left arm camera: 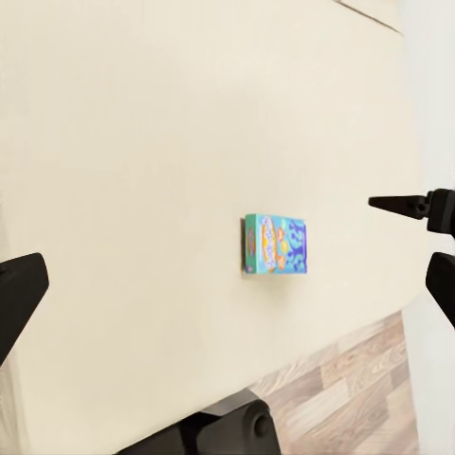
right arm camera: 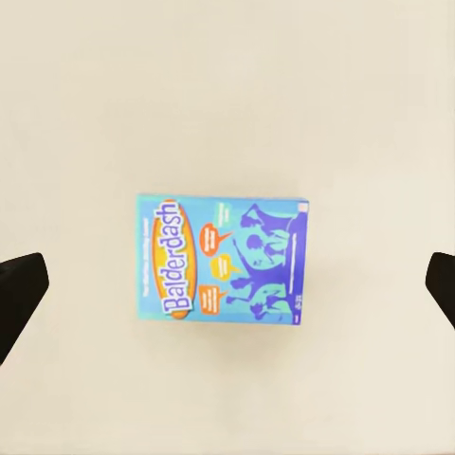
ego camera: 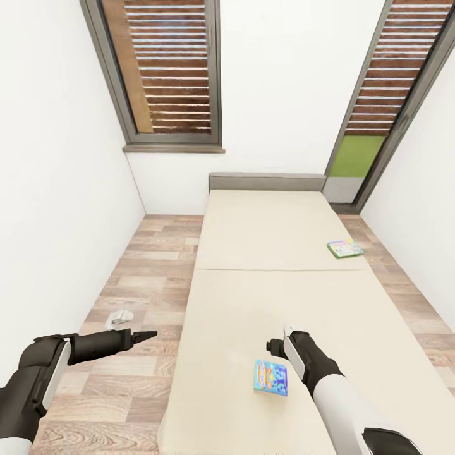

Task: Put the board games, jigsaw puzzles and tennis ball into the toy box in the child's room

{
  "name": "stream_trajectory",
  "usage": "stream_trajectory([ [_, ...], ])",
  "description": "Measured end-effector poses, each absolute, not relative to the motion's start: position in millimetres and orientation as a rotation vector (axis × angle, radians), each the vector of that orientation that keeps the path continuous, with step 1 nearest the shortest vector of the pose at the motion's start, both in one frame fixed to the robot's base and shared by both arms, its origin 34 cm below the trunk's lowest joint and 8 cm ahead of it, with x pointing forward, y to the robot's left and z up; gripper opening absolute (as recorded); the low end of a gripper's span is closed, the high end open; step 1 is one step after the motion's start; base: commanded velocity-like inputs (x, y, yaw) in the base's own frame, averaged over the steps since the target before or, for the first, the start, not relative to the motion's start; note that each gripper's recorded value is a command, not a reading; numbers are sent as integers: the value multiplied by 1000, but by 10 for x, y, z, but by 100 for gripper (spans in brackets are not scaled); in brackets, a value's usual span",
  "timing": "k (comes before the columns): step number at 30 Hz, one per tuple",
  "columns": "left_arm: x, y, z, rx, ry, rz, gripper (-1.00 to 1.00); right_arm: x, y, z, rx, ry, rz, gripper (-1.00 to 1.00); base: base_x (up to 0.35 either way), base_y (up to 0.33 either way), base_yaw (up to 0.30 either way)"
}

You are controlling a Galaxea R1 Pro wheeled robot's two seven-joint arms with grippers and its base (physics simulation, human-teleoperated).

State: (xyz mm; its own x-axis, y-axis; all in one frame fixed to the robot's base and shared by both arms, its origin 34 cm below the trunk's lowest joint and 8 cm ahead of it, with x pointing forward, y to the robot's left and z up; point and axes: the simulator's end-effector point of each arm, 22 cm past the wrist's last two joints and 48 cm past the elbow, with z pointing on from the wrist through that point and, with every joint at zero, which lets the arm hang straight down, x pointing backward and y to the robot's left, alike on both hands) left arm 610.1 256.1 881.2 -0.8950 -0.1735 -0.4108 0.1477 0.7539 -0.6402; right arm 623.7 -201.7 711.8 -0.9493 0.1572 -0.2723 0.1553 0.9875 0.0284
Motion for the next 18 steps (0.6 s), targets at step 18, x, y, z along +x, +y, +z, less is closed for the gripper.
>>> stream_trajectory([
  [18,6054,2575,8644,-39,2533,-968,100,6209,-2026,6980,230,2852,-1,100,0,0,0],
])
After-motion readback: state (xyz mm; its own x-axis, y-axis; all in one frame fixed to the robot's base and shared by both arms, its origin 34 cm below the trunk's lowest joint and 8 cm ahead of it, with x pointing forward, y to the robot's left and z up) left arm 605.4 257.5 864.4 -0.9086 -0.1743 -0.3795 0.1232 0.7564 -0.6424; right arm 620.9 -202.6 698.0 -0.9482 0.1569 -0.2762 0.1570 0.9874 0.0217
